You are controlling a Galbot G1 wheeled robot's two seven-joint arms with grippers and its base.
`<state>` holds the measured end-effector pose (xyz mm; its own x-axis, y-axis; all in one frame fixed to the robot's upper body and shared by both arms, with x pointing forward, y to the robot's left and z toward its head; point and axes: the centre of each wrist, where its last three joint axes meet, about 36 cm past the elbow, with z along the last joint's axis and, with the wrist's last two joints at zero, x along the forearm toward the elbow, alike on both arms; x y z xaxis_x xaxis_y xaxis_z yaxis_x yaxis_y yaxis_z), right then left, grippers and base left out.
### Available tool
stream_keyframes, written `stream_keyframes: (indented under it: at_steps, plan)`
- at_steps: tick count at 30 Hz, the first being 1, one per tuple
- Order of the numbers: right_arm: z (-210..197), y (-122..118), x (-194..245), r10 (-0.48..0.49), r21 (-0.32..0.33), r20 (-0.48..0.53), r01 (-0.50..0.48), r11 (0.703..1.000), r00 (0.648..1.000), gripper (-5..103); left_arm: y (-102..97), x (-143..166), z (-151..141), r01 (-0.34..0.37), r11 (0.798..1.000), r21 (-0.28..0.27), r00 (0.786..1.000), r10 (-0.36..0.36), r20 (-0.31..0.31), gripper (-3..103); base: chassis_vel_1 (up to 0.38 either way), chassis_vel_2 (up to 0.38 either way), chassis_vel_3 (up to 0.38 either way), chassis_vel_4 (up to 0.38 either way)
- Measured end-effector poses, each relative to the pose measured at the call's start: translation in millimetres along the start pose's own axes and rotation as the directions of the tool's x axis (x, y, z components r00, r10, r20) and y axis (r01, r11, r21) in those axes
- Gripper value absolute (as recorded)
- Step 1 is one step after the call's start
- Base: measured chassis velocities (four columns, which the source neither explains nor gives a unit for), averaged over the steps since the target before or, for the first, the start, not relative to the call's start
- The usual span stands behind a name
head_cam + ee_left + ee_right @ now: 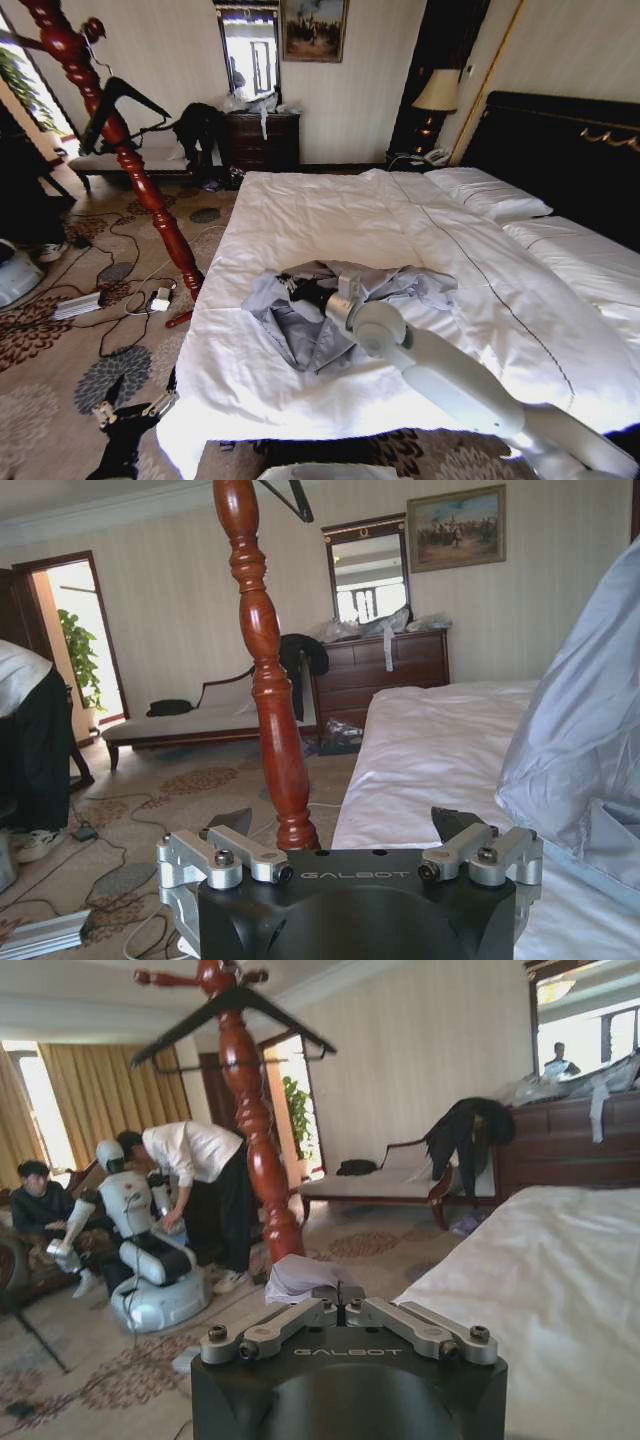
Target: Pick up the clothes from the bed and hang them on the clothes hanger.
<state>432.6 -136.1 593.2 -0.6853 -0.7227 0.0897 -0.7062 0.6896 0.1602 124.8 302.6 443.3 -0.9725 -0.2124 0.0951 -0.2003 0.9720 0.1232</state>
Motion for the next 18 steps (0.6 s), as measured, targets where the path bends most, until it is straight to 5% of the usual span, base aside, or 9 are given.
stream_keyframes:
  at_steps: [18]
  plan:
    - [-234, -25, 2, 0.061, 0.071, 0.313, -0.087, 0.994, 0.948, 0, -6.0, -11, -9, -0.038, 0.999, 0.012, 0.998, 0.037, 0.044, 100, 0.000, 0.000, 0.000, 0.000]
